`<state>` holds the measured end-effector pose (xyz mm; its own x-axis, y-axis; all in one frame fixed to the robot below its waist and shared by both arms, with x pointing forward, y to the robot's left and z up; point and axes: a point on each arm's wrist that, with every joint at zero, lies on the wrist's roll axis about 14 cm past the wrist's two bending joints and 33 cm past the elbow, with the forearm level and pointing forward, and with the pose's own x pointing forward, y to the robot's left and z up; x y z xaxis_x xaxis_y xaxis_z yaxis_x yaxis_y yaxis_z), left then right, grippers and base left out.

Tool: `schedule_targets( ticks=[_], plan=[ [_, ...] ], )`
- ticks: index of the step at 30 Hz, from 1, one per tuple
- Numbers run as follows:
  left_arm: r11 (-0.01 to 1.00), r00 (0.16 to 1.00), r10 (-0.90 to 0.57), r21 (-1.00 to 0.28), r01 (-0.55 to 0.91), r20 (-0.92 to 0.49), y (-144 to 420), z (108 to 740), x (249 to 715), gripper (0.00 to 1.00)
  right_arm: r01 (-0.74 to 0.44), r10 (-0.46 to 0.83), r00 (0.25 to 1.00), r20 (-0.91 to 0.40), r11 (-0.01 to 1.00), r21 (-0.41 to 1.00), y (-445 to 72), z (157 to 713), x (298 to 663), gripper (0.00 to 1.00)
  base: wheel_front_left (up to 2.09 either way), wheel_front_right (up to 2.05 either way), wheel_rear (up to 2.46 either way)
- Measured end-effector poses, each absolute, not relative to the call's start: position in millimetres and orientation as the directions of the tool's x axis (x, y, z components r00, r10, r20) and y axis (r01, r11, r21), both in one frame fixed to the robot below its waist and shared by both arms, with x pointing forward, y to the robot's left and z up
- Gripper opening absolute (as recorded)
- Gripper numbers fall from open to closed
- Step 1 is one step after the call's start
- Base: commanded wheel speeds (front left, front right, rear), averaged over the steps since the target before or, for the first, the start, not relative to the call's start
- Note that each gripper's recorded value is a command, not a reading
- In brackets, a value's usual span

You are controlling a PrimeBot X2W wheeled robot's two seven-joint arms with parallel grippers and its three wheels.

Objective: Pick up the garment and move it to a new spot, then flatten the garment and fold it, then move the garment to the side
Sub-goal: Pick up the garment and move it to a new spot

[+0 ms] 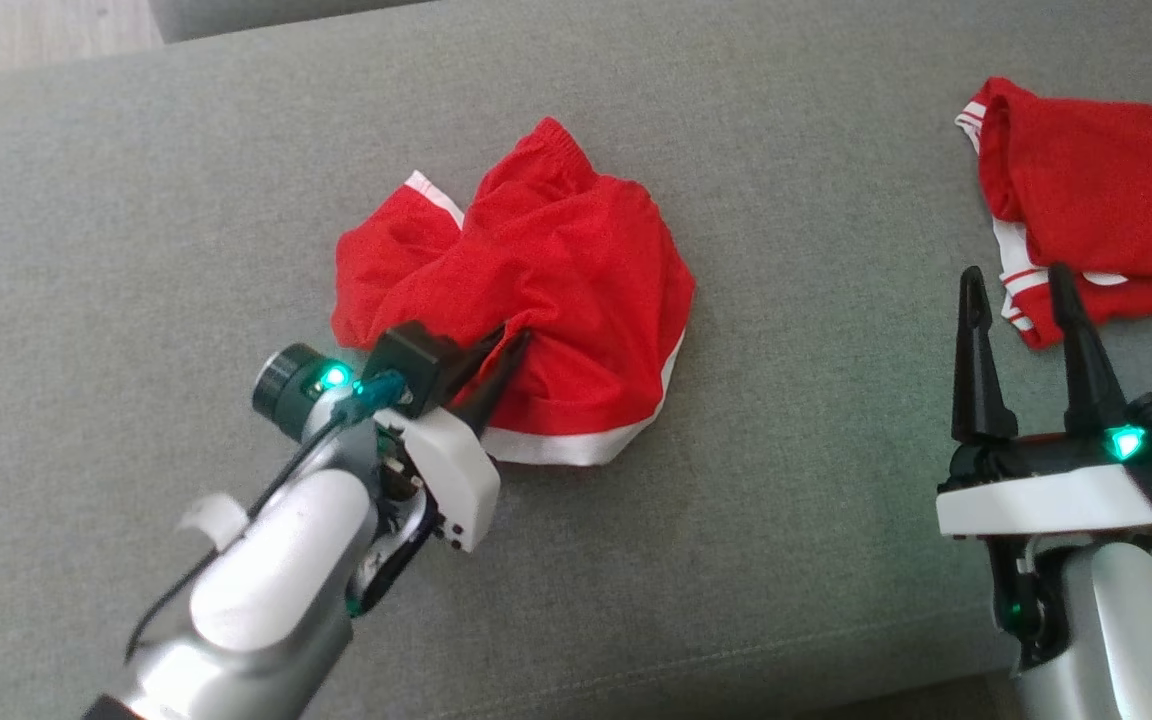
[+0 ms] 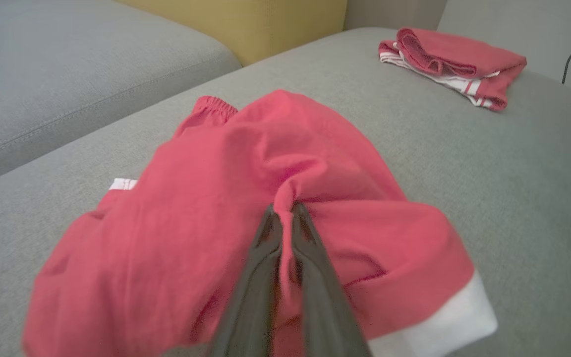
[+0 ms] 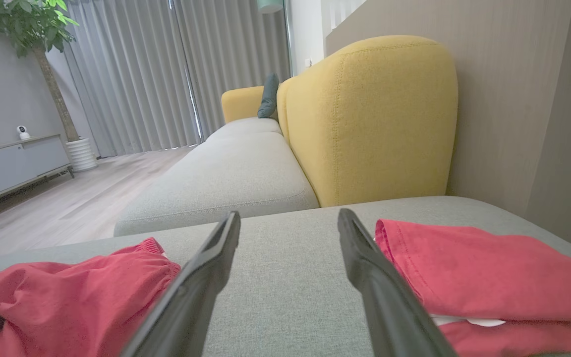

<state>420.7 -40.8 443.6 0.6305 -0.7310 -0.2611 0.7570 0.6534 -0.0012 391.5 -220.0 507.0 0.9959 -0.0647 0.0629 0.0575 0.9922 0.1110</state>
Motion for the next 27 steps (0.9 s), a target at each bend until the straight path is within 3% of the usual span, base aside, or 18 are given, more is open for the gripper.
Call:
schedule_targets(
  ticks=[1,2,15,27],
  plan=[
    [0.673,0.653,-0.724,-0.016,0.74,-0.223,-41.4,448.8,419.5,0.47,0.055,-0.062,0.996,0.065,0.992,0.113,-219.2,507.7,391.2,1.0,0.0,0.0,0.0],
    [0.688,0.67,-0.714,-0.027,0.725,-0.202,-39.9,451.8,419.6,0.98,0.052,-0.06,0.996,0.065,0.992,0.114,-218.3,508.0,391.2,1.0,0.0,0.0,0.0],
    [0.871,0.875,-0.481,-0.145,0.469,-0.056,19.3,478.3,409.3,1.0,0.004,-0.012,0.998,0.059,0.991,0.134,-200.2,506.7,378.5,1.0,0.0,0.0,0.0],
    [0.944,0.967,-0.254,-0.223,0.243,-0.023,74.2,489.1,360.5,1.0,-0.069,0.061,0.996,0.058,0.987,0.144,-174.6,506.6,360.2,1.0,0.0,0.0,0.0]
  ],
)
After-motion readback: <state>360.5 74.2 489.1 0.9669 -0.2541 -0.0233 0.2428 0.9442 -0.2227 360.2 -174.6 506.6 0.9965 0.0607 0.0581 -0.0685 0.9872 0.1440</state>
